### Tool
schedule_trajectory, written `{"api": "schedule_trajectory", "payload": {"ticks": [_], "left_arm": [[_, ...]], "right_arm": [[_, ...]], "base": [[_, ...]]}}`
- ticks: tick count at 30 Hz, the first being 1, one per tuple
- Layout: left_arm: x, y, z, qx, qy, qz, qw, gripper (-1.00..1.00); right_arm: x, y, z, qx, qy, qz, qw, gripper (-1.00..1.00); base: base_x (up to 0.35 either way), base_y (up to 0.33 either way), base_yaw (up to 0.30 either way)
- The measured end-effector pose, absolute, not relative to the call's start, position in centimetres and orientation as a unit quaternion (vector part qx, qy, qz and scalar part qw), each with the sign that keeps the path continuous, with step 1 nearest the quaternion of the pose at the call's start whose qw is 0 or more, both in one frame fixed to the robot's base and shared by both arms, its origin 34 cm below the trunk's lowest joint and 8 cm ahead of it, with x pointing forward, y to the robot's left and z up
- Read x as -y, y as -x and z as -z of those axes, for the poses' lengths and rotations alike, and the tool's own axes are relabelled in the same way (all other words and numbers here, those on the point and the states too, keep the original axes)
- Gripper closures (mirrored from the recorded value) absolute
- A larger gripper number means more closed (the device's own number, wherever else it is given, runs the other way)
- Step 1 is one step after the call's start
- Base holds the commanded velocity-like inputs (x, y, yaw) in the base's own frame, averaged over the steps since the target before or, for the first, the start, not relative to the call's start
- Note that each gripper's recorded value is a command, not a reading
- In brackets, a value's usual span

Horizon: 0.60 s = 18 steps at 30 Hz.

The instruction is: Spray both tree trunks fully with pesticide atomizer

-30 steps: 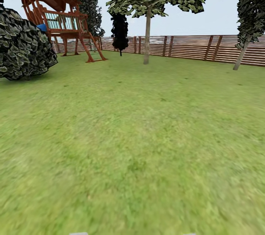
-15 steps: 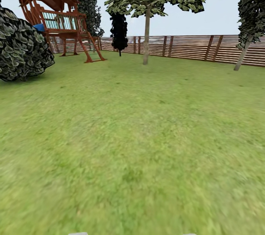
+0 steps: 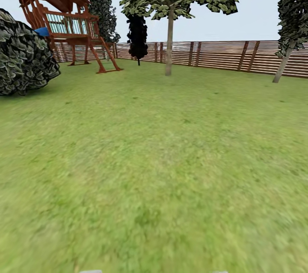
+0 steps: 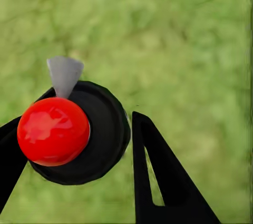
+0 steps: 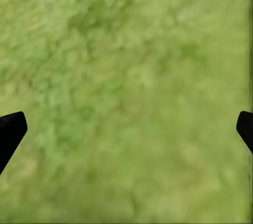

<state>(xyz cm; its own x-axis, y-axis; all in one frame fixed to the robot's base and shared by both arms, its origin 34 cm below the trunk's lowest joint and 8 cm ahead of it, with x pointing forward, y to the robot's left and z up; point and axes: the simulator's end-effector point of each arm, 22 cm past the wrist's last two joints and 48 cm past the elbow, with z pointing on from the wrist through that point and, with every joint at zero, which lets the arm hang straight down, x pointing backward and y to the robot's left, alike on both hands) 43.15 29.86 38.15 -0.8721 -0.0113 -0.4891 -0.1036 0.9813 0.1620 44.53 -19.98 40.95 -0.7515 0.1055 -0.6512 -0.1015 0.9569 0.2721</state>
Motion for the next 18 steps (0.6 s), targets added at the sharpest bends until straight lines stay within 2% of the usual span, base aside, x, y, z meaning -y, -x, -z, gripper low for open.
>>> {"api": "schedule_trajectory", "payload": {"ticks": [18], "left_arm": [[-29.85,-43.13,-38.14,-0.963,0.03,-0.092,0.251,1.0]], "right_arm": [[19.99,-44.49,-40.94,-0.924,-0.001,-0.147,0.352,-1.0]], "base": [[0.293,-0.145,0.0]]}}
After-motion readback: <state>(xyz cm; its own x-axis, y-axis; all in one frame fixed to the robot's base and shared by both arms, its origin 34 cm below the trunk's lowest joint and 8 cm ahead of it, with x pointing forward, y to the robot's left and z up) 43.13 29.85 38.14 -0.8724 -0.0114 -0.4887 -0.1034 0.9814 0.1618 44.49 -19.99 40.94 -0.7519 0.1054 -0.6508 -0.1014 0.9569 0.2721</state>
